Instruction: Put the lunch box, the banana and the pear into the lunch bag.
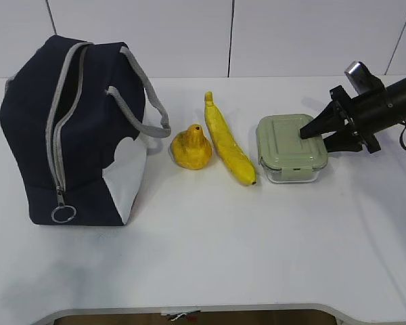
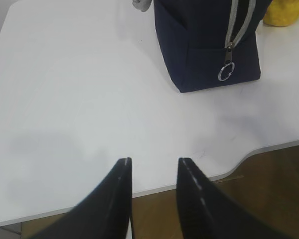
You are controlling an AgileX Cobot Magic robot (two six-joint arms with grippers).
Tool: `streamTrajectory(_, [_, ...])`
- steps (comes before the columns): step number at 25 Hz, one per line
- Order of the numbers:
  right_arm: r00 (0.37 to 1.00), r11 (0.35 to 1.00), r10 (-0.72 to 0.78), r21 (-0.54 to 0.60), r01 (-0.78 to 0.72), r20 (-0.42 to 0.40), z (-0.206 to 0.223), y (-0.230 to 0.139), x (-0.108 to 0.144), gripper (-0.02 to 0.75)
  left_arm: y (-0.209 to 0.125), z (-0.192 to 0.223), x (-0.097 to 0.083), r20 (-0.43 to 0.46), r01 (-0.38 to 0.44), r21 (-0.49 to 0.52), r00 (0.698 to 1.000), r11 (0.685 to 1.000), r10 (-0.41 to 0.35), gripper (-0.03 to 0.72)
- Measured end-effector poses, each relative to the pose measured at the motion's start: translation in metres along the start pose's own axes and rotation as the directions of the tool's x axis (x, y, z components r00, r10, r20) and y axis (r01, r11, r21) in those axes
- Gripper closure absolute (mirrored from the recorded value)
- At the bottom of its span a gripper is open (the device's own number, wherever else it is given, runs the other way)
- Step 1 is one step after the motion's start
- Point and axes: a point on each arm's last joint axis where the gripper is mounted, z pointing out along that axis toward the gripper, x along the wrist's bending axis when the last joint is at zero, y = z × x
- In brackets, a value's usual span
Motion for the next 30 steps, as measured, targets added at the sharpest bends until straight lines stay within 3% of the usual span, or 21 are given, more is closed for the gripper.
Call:
streamTrajectory(8, [0.999,0.999,0.039,-0.008,-0.039,-0.01,-0.001,0.001,0.003,0.367,0.0,0.0,0.0,0.0,0.0,0.0,1.0,1.0,0.0,0.448])
streamTrajectory(15, [0.999,0.999,0.015,-0.036,-0.014,0.036,-0.014,0.001,0.015,0.367,0.0,0.0,0.0,0.0,0.0,0.0,1.0,1.0,0.0,0.452])
streamTrajectory(22, [0.999,0.994,-0.03,-0.104,0.034,0.037,-0.042,0.0,0.05,0.368,0.004,-0.003,0.0,0.004,0.002,-0.008,1.0,1.0,-0.002,0.449])
streamTrajectory(30, [0.991,0.982,-0.135,-0.136,0.135,0.009,-0.054,-0.009,0.108,0.368,0.057,0.014,-0.001,0.132,0.084,0.092,0.987,0.992,-0.095,0.448])
